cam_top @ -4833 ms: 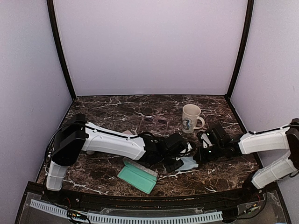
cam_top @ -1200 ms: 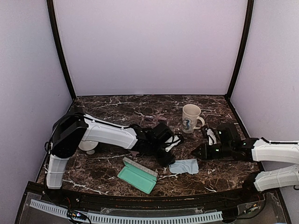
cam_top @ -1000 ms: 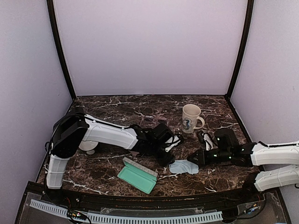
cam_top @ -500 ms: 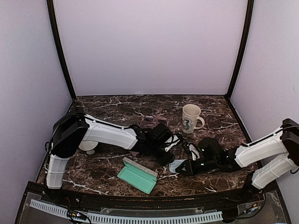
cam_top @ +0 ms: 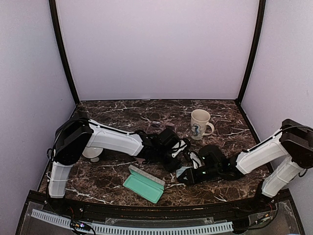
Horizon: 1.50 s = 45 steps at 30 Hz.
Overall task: Organize the sunglasses
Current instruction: Smooth out the folded cleaning cloth at the center of the board.
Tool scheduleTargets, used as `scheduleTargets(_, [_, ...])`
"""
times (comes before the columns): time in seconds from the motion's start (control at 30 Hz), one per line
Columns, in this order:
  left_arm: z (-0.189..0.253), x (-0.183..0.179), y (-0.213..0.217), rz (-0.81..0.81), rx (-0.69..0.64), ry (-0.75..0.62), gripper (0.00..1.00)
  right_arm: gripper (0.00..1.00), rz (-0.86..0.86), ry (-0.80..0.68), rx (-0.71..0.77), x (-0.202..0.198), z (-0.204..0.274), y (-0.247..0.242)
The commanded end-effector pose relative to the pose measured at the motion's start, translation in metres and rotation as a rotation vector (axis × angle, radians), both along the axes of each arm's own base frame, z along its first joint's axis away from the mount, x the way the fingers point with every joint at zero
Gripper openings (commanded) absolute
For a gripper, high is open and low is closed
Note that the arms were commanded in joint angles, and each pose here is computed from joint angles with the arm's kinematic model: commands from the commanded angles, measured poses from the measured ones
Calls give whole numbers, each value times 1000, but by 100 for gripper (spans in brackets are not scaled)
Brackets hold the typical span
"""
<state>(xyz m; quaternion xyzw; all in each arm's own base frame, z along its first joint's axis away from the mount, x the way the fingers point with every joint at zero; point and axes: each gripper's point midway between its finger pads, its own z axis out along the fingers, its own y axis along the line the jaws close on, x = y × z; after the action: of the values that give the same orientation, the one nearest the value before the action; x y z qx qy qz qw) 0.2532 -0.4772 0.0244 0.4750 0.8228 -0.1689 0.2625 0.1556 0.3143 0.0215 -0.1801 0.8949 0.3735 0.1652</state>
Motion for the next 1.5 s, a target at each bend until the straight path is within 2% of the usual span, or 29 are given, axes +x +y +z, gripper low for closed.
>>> scheduleTargets(0.0, [-5,-8,4,-16,17,16,59,19,7,-33,20,3,6,13])
scheduleTargets(0.33, [-6,-7,6,-14,26,11,59,17,35,-17,17,-13,7,16])
scheduleTargets(0.6, [-2,-8,4,-19,17,18,59,18,-6,-103,142,-3,52,15])
scheduleTargets(0.77, [14,-8,-4,-29,-26,16,59,21,-111,-170,52,19,63,-16])
scheduleTargets(0.93, [21,-10,-9,-50,-50,34,58,23,-308,-157,-134,49,49,-82])
scheduleTargets(1.07, [20,-12,-8,-53,-52,65,57,24,-378,-128,-228,58,36,-115])
scheduleTargets(1.2, [19,-14,-5,-53,-73,133,53,24,-375,-98,-269,60,24,-122])
scheduleTargets(1.37, [15,-15,-3,-52,-76,166,53,27,-352,-77,-296,60,12,-121])
scheduleTargets(1.47, [10,-16,-2,-53,-68,180,49,29,-341,-70,-309,61,7,-121])
